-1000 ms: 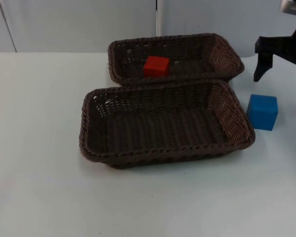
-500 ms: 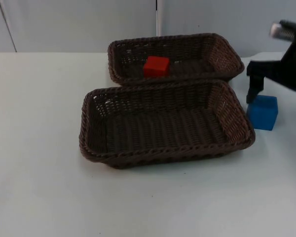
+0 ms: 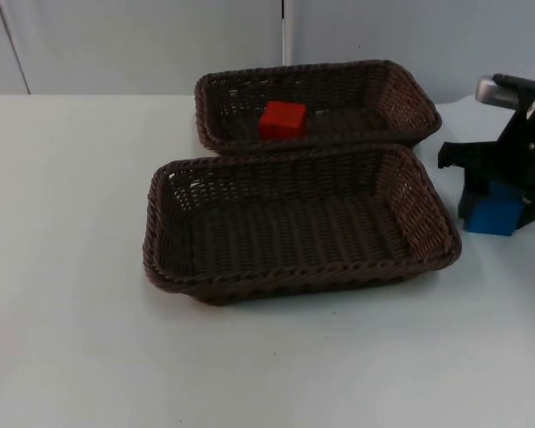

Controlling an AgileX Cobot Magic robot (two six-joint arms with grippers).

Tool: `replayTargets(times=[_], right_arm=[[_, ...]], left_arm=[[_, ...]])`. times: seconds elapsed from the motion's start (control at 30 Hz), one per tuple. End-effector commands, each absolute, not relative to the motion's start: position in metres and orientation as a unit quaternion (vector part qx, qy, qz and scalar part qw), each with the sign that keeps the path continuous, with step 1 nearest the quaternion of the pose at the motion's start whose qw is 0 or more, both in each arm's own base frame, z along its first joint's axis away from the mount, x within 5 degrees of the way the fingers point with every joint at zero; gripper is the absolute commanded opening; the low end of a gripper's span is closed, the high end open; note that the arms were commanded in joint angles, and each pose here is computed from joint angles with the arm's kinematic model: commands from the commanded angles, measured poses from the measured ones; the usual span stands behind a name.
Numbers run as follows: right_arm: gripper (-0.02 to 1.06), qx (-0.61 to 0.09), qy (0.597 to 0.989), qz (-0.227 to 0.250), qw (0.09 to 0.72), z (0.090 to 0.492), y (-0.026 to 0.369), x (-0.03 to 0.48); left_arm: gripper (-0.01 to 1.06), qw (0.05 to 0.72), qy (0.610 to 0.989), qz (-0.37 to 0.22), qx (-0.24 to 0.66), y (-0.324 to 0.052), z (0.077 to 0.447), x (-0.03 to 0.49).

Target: Pick up one cube with the left hand and place it into the upper basket. Pick up one cube with the right hand and place it into the lower basket.

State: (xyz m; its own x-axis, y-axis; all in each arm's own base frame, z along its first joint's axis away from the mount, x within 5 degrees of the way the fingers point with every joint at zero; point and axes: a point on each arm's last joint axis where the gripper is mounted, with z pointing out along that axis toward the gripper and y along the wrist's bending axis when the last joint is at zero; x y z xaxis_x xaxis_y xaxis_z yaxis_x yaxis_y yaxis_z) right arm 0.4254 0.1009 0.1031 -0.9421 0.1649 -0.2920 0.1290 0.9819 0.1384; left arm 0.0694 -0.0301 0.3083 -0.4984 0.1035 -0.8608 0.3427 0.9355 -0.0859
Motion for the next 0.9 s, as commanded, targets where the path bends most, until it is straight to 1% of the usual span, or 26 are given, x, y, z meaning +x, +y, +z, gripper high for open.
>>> replayTargets(times=[0.0,0.03,0.13,0.17,0.2,0.37,0.4,0.53,0.57,0.7,0.77,0.87], right_arm=[[0.28,0.069,0.982,0.062,0.166,0.107,0.103,0.428],[0.28,0.069,0.982,0.062,0.166,0.107,0.103,0.428],[0.04,0.066,0.98,0.064,0.179,0.119,0.103,0.428],[0.0,0.062,0.978,0.065,0.186,0.127,0.103,0.428],[0.0,0.062,0.978,0.065,0.186,0.127,0.103,0.428],[0.0,0.045,0.972,0.07,0.22,0.176,0.101,0.421],[0.0,0.045,0.972,0.07,0.22,0.176,0.101,0.421],[0.0,0.021,0.968,0.063,0.244,0.222,0.097,0.407],[0.0,0.021,0.968,0.063,0.244,0.222,0.097,0.407],[0.0,-0.005,0.964,0.053,0.262,0.254,0.092,0.394],[0.0,-0.006,0.963,0.052,0.264,0.259,0.091,0.391],[0.0,-0.031,0.964,0.044,0.262,0.268,0.09,0.385]], left_arm=[[0.99,0.485,0.856,-0.126,0.126,-0.03,0.308,0.069],[0.99,0.485,0.856,-0.126,0.126,-0.03,0.308,0.069],[0.99,0.485,0.856,-0.126,0.126,-0.03,0.308,0.069],[0.99,0.485,0.856,-0.126,0.126,-0.03,0.308,0.069],[0.99,0.485,0.856,-0.126,0.126,-0.03,0.308,0.069],[0.99,0.485,0.856,-0.126,0.126,-0.03,0.308,0.069],[0.99,0.485,0.856,-0.126,0.126,-0.03,0.308,0.069],[0.99,0.485,0.856,-0.126,0.126,-0.03,0.308,0.069],[0.99,0.485,0.856,-0.126,0.126,-0.03,0.308,0.069],[0.99,0.485,0.856,-0.126,0.126,-0.03,0.308,0.069],[0.99,0.485,0.856,-0.126,0.126,-0.03,0.308,0.069],[0.99,0.485,0.856,-0.126,0.126,-0.03,0.308,0.069]])
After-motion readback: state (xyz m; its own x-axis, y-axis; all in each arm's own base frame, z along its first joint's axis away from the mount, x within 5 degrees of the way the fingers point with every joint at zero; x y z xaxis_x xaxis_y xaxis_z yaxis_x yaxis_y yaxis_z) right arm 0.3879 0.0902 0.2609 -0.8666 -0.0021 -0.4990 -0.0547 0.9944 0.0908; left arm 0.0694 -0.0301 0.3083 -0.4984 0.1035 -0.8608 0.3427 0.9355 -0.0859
